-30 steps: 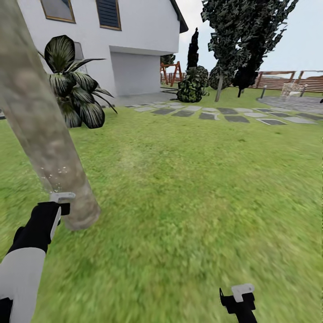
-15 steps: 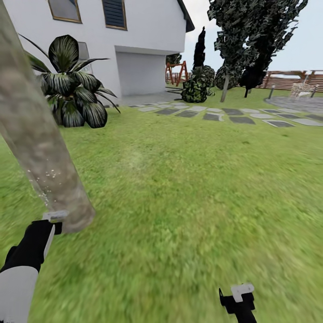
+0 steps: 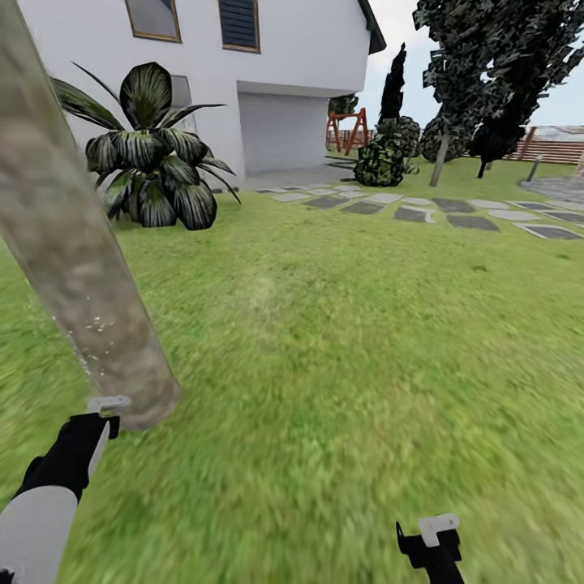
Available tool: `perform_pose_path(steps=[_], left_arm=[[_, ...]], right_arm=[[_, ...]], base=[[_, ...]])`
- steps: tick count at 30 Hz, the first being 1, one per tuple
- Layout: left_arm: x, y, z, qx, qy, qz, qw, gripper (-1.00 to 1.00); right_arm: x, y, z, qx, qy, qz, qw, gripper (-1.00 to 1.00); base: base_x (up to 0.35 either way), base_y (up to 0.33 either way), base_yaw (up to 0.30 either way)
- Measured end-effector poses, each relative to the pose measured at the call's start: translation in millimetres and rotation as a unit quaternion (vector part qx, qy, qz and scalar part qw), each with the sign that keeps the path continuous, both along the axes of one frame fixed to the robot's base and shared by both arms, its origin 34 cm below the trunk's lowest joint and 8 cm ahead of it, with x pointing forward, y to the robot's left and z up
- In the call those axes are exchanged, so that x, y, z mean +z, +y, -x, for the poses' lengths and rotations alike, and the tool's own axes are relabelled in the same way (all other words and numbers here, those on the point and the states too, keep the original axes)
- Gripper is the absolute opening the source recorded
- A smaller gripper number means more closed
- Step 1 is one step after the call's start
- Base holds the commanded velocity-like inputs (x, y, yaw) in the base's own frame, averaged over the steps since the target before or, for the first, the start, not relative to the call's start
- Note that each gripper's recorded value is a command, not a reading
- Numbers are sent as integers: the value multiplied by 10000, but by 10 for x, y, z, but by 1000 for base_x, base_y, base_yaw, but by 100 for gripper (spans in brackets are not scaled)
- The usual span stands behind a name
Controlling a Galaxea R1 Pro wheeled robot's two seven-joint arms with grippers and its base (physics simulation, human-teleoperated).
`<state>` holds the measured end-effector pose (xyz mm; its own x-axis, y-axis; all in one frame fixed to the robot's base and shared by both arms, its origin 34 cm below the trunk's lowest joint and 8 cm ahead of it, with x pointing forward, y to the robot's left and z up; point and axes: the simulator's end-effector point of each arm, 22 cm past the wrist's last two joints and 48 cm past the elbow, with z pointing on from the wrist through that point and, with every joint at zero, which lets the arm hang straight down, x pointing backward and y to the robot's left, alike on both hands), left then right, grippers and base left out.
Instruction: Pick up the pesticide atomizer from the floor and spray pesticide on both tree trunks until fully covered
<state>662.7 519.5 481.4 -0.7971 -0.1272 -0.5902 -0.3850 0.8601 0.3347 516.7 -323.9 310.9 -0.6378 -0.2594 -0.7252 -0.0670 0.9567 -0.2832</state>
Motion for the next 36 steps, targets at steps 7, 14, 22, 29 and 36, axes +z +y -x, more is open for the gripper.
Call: perform_pose_path(steps=[7,14,22,29,36], left_arm=[[-61,16,-30,-73,-183,-81,9998,-100],[-89,-53,-51,-98,-225,-28,9997,-100],[-69,190,79,373,-361,-79,9986,-100],[-126,184,139,517,-333,-220,9979,-100],[-176,64,115,459,-326,-127,9983,-100]], right_arm=[[-110,30,159,-1,204,-48,9998,100],[-111,32,160,2,206,-48,9998,100],[-111,33,160,6,206,-47,9998,100],[-111,32,160,4,206,-47,9998,100],[-111,32,160,2,205,-47,9998,100]], base=[[277,-155,0],[123,-233,180],[0,-275,276],[-113,-175,277],[76,-77,177]])
